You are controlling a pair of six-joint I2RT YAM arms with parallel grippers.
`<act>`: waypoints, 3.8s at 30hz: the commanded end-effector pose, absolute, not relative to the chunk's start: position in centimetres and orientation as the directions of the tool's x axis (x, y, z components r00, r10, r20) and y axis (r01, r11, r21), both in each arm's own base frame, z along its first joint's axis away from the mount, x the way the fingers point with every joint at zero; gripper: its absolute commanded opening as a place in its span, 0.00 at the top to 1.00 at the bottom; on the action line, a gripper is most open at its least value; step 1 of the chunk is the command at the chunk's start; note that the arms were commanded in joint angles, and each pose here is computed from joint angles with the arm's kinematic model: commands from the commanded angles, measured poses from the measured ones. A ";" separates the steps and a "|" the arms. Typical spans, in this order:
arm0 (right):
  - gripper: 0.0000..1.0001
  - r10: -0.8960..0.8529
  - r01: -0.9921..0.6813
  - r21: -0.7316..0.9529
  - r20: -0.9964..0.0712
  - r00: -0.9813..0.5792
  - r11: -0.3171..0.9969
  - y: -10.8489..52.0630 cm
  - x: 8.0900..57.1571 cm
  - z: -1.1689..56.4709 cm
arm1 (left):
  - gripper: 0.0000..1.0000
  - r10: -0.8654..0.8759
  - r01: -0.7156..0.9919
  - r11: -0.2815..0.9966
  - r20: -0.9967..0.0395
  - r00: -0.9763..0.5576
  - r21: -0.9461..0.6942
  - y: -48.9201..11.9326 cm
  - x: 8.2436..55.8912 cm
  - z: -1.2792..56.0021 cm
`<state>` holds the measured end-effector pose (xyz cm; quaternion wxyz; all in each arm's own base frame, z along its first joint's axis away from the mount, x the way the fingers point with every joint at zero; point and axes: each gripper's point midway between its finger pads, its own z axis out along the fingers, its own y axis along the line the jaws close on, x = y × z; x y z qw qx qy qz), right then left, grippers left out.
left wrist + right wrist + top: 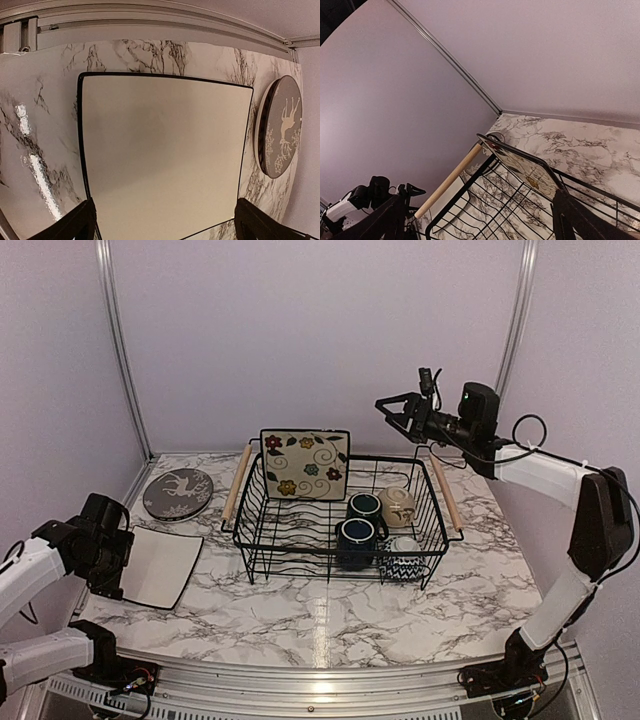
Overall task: Unload the mixed dishes from the dish rack
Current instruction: Grab the plate from the dish rack.
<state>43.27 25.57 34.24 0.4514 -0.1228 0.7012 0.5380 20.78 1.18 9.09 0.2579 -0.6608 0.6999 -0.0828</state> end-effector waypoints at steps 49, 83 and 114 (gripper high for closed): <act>0.10 -0.320 -0.739 0.057 -0.877 -0.359 0.671 32.0 49.5 27.3 | 0.01 -0.583 0.134 0.700 -0.670 -0.460 -0.701 -11.0 33.3 30.7; 0.66 -0.356 -0.953 0.055 -0.920 -0.164 0.298 37.3 48.5 21.4 | 0.01 -0.606 0.113 0.674 -0.634 -0.481 -0.730 -11.0 32.6 29.7; 0.78 -0.242 -0.976 0.082 -0.961 -0.131 0.201 36.9 48.4 22.0 | 0.01 -0.619 0.121 0.635 -0.595 -0.512 -0.763 -11.9 33.3 29.1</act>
